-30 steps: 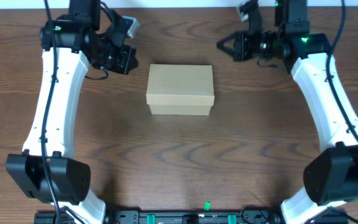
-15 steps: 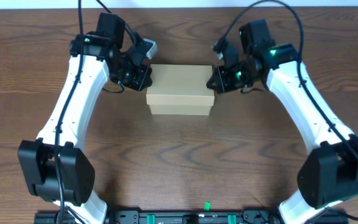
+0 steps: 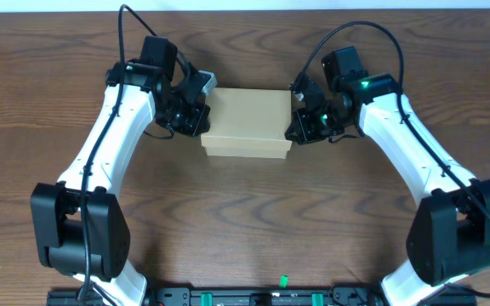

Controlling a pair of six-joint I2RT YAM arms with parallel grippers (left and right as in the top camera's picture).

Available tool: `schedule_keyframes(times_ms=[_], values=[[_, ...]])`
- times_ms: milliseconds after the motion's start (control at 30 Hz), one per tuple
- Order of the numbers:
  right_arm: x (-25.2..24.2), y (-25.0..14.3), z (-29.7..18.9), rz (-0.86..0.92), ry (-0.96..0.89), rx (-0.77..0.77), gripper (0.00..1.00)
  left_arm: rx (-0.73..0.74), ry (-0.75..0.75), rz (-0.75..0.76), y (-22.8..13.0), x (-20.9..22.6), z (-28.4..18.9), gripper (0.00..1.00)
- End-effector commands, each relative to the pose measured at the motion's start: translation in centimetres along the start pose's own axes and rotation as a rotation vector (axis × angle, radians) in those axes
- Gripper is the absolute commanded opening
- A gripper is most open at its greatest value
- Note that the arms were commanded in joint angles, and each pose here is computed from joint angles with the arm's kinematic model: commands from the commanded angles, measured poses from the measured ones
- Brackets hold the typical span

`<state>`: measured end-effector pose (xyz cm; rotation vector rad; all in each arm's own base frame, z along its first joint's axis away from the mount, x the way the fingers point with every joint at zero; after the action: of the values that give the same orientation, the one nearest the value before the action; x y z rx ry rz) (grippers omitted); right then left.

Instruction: Pack container

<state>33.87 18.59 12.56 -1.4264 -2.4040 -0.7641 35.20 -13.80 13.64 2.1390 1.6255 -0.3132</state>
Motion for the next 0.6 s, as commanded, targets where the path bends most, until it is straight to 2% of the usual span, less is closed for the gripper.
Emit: schedule_keyframes(times_ms=[0,567], values=[[-0.3,-0.5,0.1,-0.034,-0.046,0.016,0.01,0.031,0.0,-0.021,-0.8,0.3,0.9,0.06],[-0.9,-1.0,1.2,-0.053,-0.086,0.023,0.02,0.043,0.002,-0.067,-2.0,1.3,3.0,0.06]])
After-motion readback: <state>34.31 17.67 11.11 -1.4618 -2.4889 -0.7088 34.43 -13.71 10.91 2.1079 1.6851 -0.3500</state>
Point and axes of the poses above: each gripper's point midway between its finger pads, its own z axis out along the fingers, its own x axis along the line the jaws close on, y = z × x, the point moved 1 cm from there along -z, back along the fingers, and after that the axes turned 10 degrees about -z, right-handed, at the moved point
